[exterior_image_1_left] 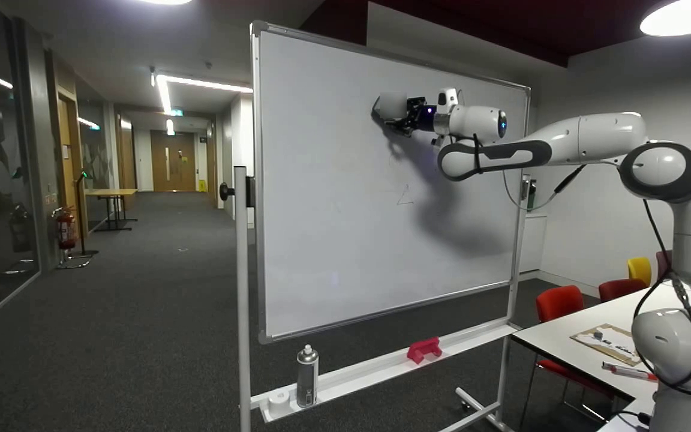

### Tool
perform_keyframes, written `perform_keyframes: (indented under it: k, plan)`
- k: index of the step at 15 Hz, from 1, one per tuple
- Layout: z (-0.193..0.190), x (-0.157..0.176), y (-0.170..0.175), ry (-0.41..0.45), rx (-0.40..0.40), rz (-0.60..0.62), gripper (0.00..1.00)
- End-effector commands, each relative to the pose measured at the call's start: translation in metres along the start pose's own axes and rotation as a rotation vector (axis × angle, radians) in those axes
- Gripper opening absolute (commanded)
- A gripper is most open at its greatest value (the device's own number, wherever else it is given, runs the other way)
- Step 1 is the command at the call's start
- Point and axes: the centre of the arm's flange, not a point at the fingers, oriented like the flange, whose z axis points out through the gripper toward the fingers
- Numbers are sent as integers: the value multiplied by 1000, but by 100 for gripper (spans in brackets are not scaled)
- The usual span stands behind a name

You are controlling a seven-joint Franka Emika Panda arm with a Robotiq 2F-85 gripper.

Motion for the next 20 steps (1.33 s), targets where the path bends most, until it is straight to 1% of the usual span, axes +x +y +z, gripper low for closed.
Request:
perform_keyframes:
  k: [1,4,6,8,15,20]
  plan:
    - [35,14,5,-28,-65,-53,35]
    - [38,-6,10,-67,-70,-63,35]
    - [40,-23,3,-93,-54,-82,35]
    - [42,-32,-7,-105,-36,-97,35]
    - [43,-31,-46,-125,24,-153,35]
    - [46,-30,-54,-143,38,-173,35]
